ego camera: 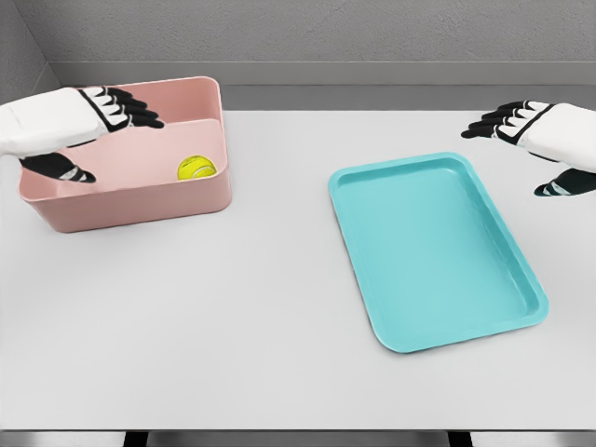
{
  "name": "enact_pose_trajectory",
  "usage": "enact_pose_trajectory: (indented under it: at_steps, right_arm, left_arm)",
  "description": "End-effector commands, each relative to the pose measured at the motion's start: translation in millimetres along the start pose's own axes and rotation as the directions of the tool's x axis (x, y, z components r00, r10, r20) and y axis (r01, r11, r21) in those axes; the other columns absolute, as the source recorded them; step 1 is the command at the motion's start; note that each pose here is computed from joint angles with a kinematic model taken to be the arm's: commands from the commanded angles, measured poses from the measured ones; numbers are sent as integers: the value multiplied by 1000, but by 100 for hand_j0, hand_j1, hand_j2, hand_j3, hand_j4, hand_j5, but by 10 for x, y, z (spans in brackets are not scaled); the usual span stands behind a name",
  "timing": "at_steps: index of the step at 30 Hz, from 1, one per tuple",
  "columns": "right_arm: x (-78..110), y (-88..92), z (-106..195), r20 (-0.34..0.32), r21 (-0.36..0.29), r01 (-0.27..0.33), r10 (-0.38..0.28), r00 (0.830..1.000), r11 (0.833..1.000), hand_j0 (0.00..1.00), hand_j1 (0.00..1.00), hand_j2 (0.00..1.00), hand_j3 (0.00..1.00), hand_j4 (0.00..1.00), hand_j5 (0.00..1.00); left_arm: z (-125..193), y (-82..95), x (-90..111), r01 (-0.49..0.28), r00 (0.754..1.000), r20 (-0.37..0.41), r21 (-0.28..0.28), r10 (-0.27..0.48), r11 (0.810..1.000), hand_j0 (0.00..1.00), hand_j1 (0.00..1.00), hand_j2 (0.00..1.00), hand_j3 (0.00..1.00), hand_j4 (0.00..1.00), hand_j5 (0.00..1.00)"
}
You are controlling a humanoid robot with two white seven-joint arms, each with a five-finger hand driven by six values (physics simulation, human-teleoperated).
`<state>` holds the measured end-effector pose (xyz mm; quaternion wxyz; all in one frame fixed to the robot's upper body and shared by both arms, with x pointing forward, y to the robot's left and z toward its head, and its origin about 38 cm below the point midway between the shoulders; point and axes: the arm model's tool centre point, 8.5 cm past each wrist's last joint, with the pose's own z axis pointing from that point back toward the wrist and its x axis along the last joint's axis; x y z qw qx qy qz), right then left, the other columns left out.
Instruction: Put the tennis from the blue tray into the pink basket with both arms
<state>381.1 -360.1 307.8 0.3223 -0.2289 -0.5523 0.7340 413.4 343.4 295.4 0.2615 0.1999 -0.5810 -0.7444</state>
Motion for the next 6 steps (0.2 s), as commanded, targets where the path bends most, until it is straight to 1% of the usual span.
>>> enact_pose_trajectory:
  at_steps: [1,6]
  right_arm:
    - [-1,-3,2,0,-2,4,-4,1000,1000,100,100,100,100,100,100]
    - [-3,-5,5,-1,-1,3,-3,1000,1000,100,100,100,100,100,100]
  left_arm:
    - [41,73,22,6,1000,3,17,-6,1000,100,100,100,100,100,100]
    - [102,91,-1,14,1000,-11,8,-14,1000,100,100,100,100,100,100]
